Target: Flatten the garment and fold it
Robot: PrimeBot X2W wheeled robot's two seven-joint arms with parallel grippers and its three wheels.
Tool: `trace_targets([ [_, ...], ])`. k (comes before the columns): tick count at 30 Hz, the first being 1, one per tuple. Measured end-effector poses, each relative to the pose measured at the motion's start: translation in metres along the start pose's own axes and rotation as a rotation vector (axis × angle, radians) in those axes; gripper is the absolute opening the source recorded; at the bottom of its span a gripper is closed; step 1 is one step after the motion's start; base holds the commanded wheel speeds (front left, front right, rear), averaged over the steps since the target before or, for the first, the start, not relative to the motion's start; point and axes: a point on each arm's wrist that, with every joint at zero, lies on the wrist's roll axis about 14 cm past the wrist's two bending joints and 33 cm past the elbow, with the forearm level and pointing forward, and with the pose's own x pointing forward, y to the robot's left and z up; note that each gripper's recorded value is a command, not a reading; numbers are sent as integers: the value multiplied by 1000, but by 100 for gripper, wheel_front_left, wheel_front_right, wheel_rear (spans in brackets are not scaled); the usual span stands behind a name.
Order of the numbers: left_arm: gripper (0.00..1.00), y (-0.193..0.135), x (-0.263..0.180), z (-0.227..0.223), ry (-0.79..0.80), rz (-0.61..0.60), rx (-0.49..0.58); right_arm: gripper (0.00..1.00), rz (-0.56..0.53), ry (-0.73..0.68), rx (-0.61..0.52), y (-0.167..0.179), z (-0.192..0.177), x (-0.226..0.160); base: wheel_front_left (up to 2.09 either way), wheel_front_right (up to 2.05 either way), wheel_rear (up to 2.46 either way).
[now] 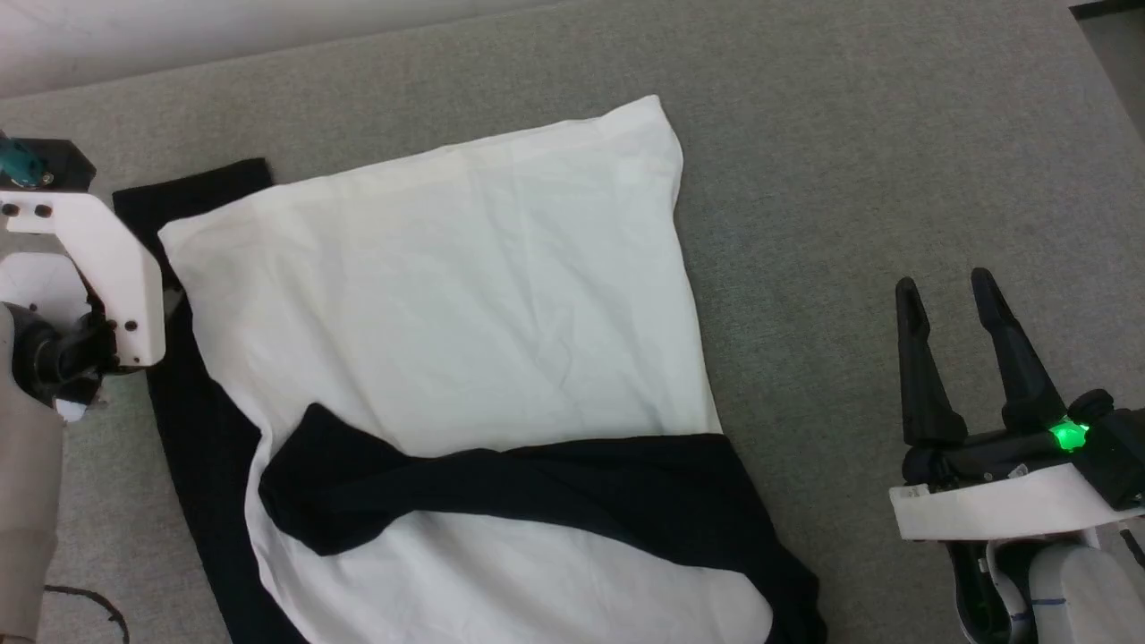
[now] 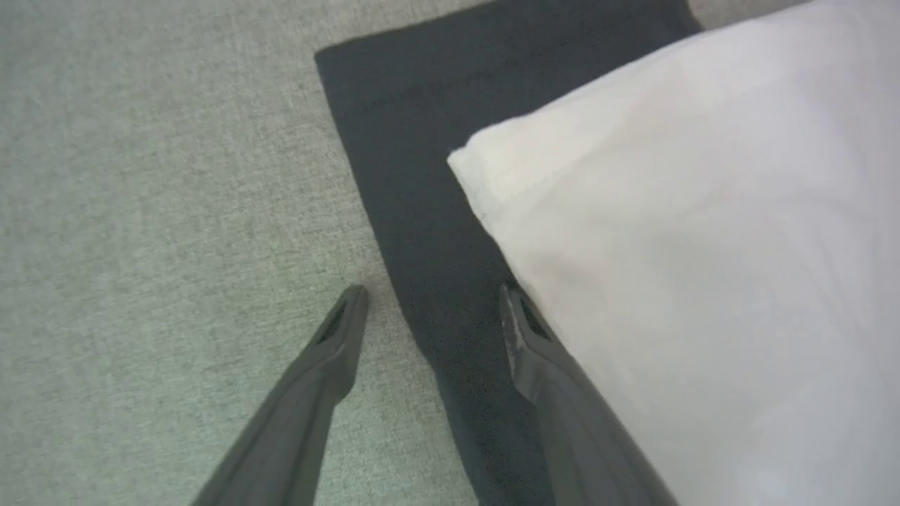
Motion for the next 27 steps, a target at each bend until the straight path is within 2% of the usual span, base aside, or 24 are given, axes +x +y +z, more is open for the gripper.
trace_targets([
  [1,0,-1,-1,-1,4,-8,-9,100,2,1,1,1,0,0,0,0,0],
  [6,0,2,-7,-3,-22,-14,-50,100,23,1,0,7,-1,3,0,0,0],
  [13,0,33,-24,-20,-96,80,-92,100,54,-13,6,17,4,4,0,0,0],
  [22,0,70,-59,-23,-283,160,-178,100,100,-22,18,32,9,7,0,0,0],
  [27,0,77,-84,-23,-412,179,-207,100,106,-29,24,34,14,2,0,0,0],
])
